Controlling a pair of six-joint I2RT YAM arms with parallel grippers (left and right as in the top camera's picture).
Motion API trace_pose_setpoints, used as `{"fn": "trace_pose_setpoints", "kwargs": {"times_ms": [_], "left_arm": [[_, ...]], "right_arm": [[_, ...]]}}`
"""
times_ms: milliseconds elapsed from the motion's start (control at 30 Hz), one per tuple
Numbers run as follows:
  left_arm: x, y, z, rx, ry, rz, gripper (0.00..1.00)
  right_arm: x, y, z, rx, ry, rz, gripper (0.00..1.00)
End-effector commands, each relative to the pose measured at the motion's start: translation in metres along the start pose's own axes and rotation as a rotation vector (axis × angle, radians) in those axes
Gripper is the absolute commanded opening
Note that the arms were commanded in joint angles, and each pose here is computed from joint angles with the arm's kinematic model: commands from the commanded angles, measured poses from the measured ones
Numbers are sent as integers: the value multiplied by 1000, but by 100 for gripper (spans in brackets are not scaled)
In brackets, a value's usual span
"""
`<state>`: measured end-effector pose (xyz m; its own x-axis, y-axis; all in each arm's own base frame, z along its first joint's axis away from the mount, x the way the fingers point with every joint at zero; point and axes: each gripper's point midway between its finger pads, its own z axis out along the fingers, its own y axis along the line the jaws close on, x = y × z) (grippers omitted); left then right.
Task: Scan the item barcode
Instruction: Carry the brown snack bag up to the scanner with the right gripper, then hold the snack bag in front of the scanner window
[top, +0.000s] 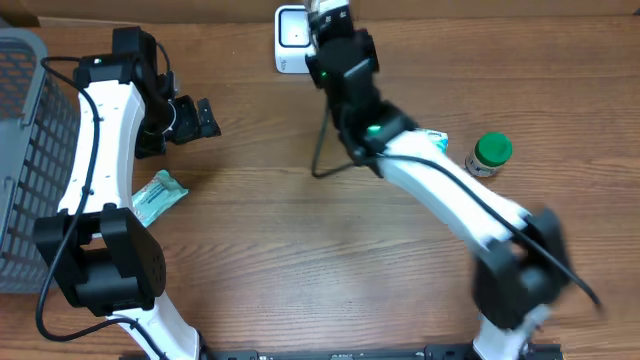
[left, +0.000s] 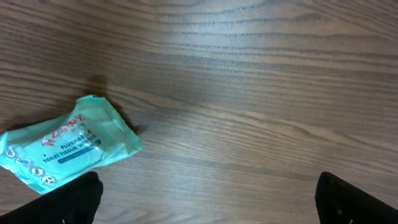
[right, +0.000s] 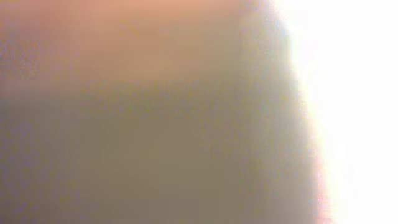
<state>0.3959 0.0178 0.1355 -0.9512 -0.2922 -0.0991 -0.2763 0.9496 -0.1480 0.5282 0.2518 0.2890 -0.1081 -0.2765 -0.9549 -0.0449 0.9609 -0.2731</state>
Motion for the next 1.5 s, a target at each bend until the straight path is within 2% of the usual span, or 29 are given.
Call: {"fn": "trace_pose_setpoints", "kwargs": {"times_ms": [0, 167, 333, 600, 733, 1167, 1367, 1467], "left_arm": [[-2, 0, 0, -4, -1, 13, 99], [-2, 0, 0, -4, -1, 13, 100], [-2, 0, 0, -4, -1, 13, 100], [-2, 0, 0, -4, -1, 13, 100], [-2, 0, 0, -4, -1, 14, 100], [-2, 0, 0, -4, -1, 13, 100], [-2, 0, 0, -4, -2, 13, 100], [-2, 0, 0, -4, -1, 13, 100]], "right_arm": [[18, -21, 28, 273, -24, -430, 4], [61, 10, 58, 247, -110, -613, 4], [106, 33, 77, 148, -115, -671, 4], [121, 31, 88, 114, -122, -685, 4], [116, 37, 87, 95, -149, -683, 4], [60, 61, 87, -6, -356, -669, 4], [42, 84, 97, -141, -389, -854, 4], [28, 81, 101, -157, -415, -868, 4]]}}
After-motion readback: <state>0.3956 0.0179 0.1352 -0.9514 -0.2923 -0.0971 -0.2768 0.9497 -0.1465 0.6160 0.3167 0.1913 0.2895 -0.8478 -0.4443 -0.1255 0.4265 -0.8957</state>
